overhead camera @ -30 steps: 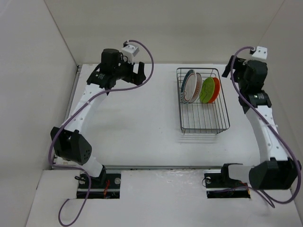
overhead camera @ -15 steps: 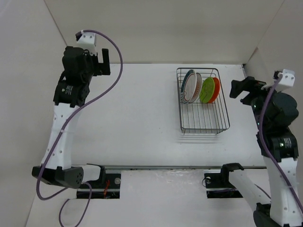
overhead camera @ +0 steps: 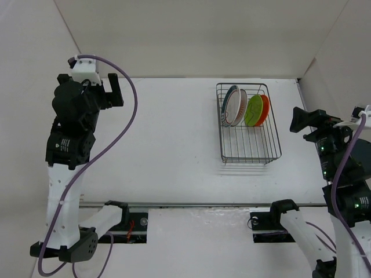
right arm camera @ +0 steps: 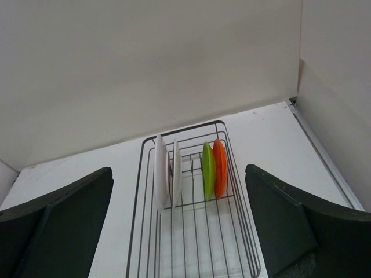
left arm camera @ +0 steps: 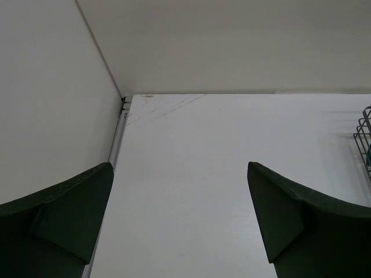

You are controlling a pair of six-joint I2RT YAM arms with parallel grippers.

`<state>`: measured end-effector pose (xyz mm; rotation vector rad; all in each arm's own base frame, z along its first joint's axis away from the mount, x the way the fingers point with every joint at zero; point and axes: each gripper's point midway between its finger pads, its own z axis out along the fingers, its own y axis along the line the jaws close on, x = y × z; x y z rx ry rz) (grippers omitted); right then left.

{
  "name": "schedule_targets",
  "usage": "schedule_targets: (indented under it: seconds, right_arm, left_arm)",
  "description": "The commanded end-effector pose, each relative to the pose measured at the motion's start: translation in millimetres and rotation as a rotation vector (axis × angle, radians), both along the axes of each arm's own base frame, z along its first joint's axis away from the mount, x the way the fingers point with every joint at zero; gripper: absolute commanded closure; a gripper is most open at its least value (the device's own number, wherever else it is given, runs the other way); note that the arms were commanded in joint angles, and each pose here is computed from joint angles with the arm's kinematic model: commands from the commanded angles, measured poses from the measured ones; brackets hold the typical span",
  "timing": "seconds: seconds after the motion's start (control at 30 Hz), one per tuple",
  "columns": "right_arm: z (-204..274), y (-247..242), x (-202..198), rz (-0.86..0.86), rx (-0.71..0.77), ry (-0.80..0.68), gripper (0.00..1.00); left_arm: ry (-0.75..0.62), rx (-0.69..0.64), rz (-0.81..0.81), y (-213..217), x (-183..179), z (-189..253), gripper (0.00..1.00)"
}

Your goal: Load the plates into the dish rack

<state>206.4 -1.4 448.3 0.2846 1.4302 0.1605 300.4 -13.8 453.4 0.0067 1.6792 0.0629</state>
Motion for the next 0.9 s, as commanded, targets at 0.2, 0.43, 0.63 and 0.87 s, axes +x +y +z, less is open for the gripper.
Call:
schedule_targets:
  seconds: [0.2, 0.43, 0.63, 0.87]
  right_arm:
    - [-1.4, -3.0, -0.6, -0.026, 0.019, 0.000, 0.00]
    - [2.2, -4.7, -2.5, -0.035, 0.024, -0.008, 0.00]
    - [2.2, -4.4, -2.6, -0.035, 0.025, -0.008, 0.00]
    - [2.2, -4.4, -2.6, -0.035, 0.025, -0.008, 0.00]
  left_arm:
    - [0.011, -0.010, 0.036, 6.8, -1.6, -11.1, 0.00]
    - [0.012, -0.012, 0.027, 6.3, -1.3, -11.2, 0.00]
    - [0.012, -0.014, 0.016, 5.6, -1.0, -11.3, 0.00]
    - [0.021, -0.025, 0.008, 5.0, -1.4, -13.5, 0.00]
